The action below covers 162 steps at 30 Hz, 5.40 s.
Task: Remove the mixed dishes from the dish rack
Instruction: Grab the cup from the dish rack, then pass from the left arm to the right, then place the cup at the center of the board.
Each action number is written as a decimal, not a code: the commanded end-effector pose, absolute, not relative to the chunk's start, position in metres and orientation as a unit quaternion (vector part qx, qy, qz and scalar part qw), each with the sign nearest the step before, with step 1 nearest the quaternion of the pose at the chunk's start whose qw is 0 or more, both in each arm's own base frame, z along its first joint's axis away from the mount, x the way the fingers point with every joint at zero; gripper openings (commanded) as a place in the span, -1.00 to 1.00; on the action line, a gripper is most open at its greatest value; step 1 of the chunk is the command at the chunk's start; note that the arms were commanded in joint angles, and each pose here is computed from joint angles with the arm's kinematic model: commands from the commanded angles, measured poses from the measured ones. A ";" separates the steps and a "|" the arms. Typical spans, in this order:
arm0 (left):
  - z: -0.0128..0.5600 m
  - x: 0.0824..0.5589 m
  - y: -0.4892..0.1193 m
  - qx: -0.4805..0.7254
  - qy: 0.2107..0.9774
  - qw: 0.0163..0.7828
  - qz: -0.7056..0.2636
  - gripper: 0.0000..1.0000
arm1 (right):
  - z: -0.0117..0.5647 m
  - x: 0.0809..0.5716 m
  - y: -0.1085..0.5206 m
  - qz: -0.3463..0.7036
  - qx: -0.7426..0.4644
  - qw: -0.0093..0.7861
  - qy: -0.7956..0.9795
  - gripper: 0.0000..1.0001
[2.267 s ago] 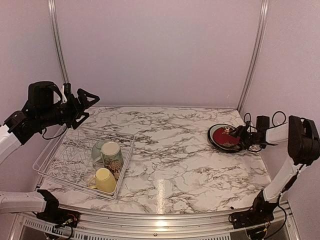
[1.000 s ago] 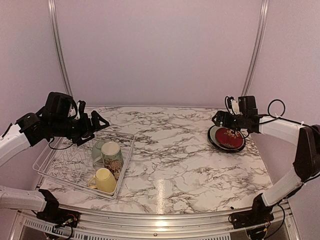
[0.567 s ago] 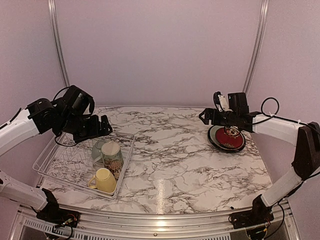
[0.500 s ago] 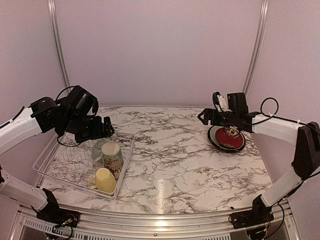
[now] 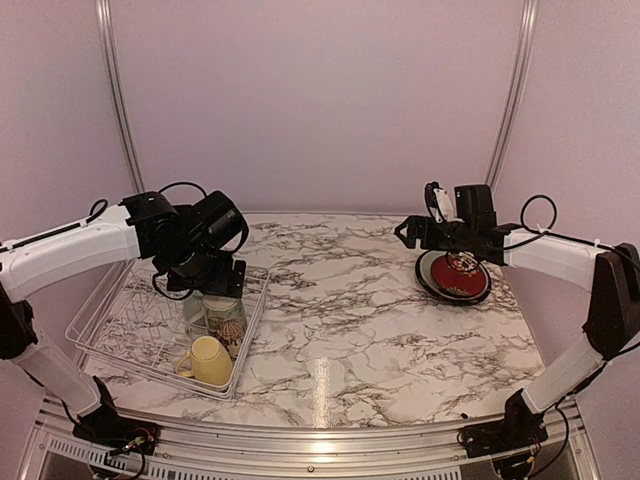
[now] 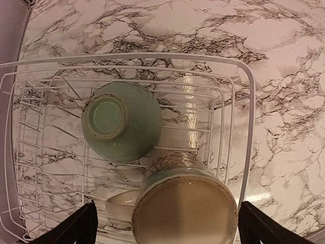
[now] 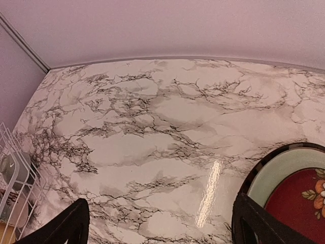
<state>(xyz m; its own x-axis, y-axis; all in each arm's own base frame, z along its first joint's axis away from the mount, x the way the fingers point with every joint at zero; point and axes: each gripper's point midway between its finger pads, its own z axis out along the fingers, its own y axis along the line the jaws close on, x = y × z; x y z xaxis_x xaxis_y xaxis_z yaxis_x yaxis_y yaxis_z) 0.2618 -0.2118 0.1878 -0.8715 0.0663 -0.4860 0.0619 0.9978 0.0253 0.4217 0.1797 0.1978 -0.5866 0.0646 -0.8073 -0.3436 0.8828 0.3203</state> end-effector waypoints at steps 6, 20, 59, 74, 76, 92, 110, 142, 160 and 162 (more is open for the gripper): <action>0.168 0.258 -0.219 0.063 0.972 0.225 0.016 0.98 | 0.218 0.421 0.186 0.242 -0.090 0.470 0.844 0.88; 0.136 0.250 -0.229 0.080 0.976 0.202 0.021 0.98 | 0.225 0.419 0.193 0.253 -0.093 0.471 0.840 0.88; 0.343 0.265 -0.222 0.015 0.884 0.437 -0.169 -1.00 | 0.253 0.378 0.283 0.428 -0.144 0.414 0.790 0.88; 0.408 0.291 -0.277 -0.067 0.713 0.462 -0.523 -1.00 | 0.325 0.302 0.369 0.651 -0.153 0.343 0.660 0.87; 0.410 0.290 -0.285 -0.065 0.700 0.448 -0.552 -1.00 | 0.327 0.297 0.379 0.665 -0.159 0.327 0.652 0.85; 0.391 0.295 -0.323 -0.066 0.639 0.368 -0.673 -1.00 | 0.369 0.263 0.393 0.730 -0.204 0.317 0.569 0.26; 0.328 0.315 -0.306 -0.086 0.728 0.352 -0.582 0.51 | 0.370 0.295 0.346 0.639 -0.158 0.420 0.625 -1.00; 0.354 0.291 -0.219 -0.018 0.796 0.487 -0.360 0.98 | 0.132 0.257 0.125 0.024 -0.066 0.166 0.984 -1.00; 0.296 0.274 -0.202 0.013 0.866 0.419 -0.272 0.98 | 0.111 0.261 0.105 -0.010 -0.050 0.161 0.986 -0.56; 0.292 0.271 -0.201 0.017 0.871 0.411 -0.267 0.98 | 0.116 0.261 0.102 -0.018 -0.049 0.165 0.985 -0.38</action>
